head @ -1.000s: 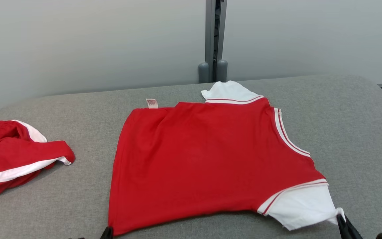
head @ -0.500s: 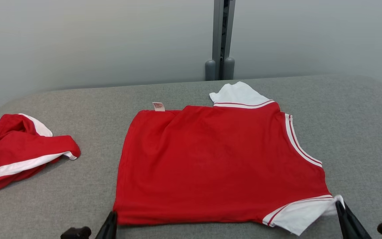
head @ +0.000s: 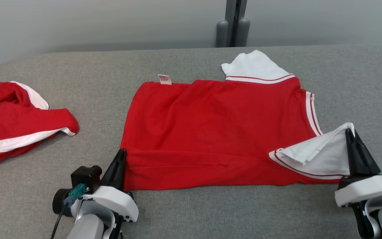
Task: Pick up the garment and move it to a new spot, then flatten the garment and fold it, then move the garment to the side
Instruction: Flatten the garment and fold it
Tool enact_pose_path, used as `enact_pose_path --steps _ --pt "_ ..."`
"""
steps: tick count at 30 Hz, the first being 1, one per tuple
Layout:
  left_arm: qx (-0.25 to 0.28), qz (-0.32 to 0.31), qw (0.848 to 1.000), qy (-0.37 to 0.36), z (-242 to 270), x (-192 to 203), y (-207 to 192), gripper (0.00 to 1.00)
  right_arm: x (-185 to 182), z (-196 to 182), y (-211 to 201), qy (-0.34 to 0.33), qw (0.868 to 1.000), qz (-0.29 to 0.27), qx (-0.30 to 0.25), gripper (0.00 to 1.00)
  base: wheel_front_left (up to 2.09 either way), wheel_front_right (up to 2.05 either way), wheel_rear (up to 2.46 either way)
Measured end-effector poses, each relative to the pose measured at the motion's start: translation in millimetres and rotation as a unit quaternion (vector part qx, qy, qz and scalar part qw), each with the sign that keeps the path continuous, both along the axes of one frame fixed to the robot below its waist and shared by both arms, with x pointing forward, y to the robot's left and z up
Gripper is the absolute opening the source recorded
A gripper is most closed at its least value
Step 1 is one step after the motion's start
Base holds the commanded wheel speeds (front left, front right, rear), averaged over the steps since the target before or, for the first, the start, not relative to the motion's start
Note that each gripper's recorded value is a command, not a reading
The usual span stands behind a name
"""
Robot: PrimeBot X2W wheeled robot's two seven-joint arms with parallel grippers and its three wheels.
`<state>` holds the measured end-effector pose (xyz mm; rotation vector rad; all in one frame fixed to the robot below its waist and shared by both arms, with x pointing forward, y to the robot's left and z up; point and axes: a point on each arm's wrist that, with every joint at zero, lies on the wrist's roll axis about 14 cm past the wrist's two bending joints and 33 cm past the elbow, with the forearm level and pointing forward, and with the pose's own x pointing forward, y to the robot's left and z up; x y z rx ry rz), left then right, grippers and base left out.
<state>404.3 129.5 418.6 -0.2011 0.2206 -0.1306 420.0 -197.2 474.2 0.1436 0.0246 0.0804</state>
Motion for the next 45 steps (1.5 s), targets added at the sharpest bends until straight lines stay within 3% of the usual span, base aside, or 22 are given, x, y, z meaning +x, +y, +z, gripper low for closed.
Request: enact_pose_path --steps 20,30,31,32,33,38,45 --pt "0.029 0.02 0.999 0.02 -18 48 9 0.0 79 -12 11 0.008 1.0 0.005 -0.022 0.0 0.0 0.0 0.0" --pt "0.038 0.013 0.999 0.017 -19 59 7 0.0 97 -19 16 0.02 0.999 0.016 -0.043 0.0 0.0 0.0 0.0" --pt "0.038 0.014 0.999 0.016 -18 59 7 0.0 97 -21 15 0.022 0.999 0.014 -0.043 0.35 0.0 0.0 0.0" --pt "0.038 0.018 0.999 0.012 -16 60 9 0.35 97 -20 15 0.021 0.999 0.013 -0.045 0.92 0.0 0.0 0.0" --pt "0.038 0.024 0.999 0.009 -13 62 11 1.0 97 -19 13 0.019 0.999 0.01 -0.045 1.0 0.0 0.0 0.0" --pt "0.032 0.044 0.999 0.003 -10 55 19 1.0 92 -15 4 0.01 0.999 -0.007 -0.038 1.0 0.0 0.0 0.0" --pt "0.015 0.051 0.998 0.02 -19 18 16 1.0 50 -38 -11 0.042 0.998 -0.032 -0.025 1.0 0.0 0.0 0.0"
